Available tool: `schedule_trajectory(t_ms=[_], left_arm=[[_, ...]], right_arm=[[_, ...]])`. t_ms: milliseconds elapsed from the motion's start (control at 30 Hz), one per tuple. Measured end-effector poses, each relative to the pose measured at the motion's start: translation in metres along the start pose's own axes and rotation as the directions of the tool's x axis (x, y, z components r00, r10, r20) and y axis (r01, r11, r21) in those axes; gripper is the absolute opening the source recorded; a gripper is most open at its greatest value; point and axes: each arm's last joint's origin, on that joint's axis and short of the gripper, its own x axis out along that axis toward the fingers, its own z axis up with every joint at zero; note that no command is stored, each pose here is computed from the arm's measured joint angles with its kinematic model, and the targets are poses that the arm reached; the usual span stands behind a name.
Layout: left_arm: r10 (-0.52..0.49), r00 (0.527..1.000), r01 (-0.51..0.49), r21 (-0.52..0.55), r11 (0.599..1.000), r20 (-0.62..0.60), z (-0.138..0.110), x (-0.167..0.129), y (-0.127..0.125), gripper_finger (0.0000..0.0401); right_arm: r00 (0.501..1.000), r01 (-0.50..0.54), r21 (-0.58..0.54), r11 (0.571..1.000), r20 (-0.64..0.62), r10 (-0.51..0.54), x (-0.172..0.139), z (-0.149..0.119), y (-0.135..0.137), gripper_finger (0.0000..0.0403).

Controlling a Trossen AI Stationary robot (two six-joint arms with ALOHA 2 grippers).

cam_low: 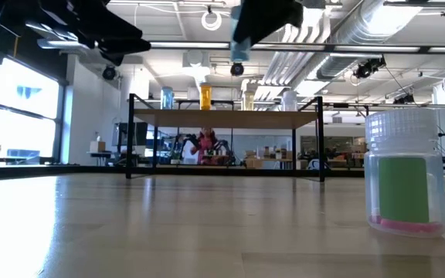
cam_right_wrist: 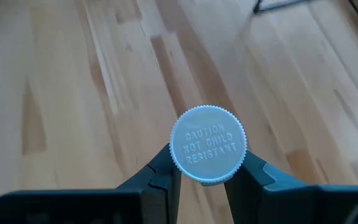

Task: Pick and place medicine bottles onto shelf by color
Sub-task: Put the blue pill bottle on the shelf aligned with the other blue pill bottle

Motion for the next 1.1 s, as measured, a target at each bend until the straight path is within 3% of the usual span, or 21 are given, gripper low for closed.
schedule_trajectory(t_ms=[333, 633, 1100], left_arm=[[-0.037, 0.999, 0.037, 0.026, 0.999, 0.001, 0.0, 0.0, -0.001, 0.0178], [-0.008, 0.998, 0.006, 0.04, 0.999, 0.058, 0.005, 0.005, 0.0, 0.0229], [0.007, 0.981, -0.013, 0.028, 1.0, 0.196, 0.006, 0.048, 0.003, 0.0231]], right_arm=[[0.992, -0.041, -0.004, 0.999, 0.12, 0.041, 0.016, 0.029, -0.028, 0.0085], [0.984, -0.098, 0.005, 0.995, 0.15, 0.096, 0.027, 0.047, -0.058, 0.0085], [0.981, -0.112, -0.015, 0.994, 0.158, 0.113, 0.035, 0.057, -0.087, 0.0085]])
